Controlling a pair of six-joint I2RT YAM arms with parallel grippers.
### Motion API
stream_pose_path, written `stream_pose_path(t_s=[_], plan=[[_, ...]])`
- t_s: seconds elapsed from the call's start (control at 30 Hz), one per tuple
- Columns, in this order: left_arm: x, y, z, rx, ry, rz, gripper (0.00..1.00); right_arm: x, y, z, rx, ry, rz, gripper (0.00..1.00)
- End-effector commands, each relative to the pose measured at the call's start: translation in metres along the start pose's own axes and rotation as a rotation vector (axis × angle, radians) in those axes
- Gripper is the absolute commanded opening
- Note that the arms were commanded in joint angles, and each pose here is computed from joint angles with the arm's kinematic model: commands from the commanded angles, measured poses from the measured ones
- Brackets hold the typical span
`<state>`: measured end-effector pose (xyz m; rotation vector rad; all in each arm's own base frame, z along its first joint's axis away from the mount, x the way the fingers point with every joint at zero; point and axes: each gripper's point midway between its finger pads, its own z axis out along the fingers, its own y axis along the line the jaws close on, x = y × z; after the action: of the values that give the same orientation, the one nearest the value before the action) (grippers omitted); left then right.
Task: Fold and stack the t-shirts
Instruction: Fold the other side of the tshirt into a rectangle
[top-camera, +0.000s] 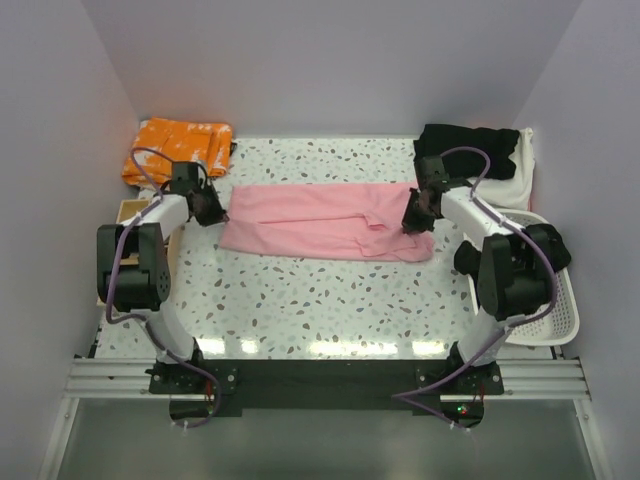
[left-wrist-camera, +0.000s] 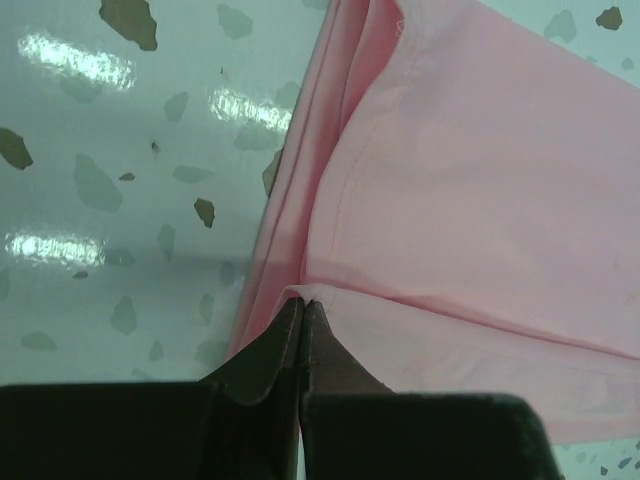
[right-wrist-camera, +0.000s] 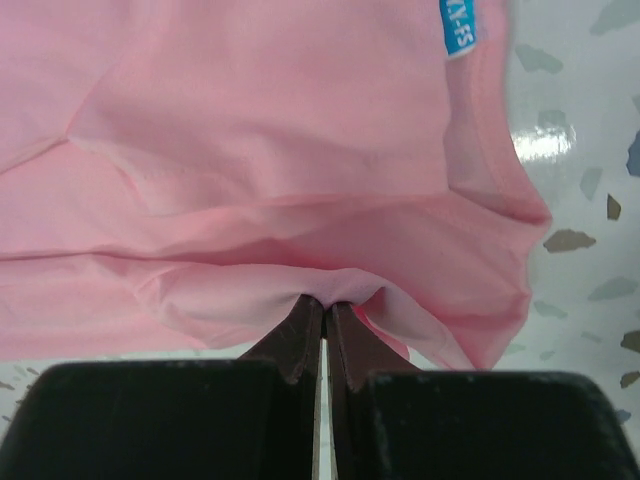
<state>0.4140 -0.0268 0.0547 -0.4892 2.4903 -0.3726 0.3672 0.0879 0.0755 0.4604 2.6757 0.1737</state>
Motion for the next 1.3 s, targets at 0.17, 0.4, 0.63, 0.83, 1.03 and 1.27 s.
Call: stream_pose_path(t_s=[0.17, 0.4, 0.63, 0.83, 1.03, 1.27], plan=[[-0.042, -0.013, 0.028, 0.054, -0.080, -0.001, 0.01, -0.050, 0.023, 0.026, -0.050, -0.049, -0.033, 0.03], [-0.053, -0.003, 0.025, -0.017, -0.134, 0.001, 1.00, -0.079, 0.030, 0.025, -0.048, -0.130, -0.052, 0.28], [-0.063, -0.010, 0.003, 0.004, -0.192, 0.020, 1.00, -0.060, 0.025, 0.008, -0.088, -0.135, -0.061, 0.35], [-0.061, -0.032, -0.010, 0.107, -0.196, 0.044, 1.00, -0.017, 0.035, -0.012, -0.188, -0.051, -0.083, 0.35], [-0.054, -0.064, -0.012, 0.208, -0.180, 0.099, 1.00, 0.017, 0.053, -0.016, -0.203, -0.015, -0.133, 0.38], [-0.033, -0.099, -0.004, 0.294, -0.132, 0.150, 1.00, 0.024, 0.050, -0.017, -0.167, -0.024, -0.142, 0.41]])
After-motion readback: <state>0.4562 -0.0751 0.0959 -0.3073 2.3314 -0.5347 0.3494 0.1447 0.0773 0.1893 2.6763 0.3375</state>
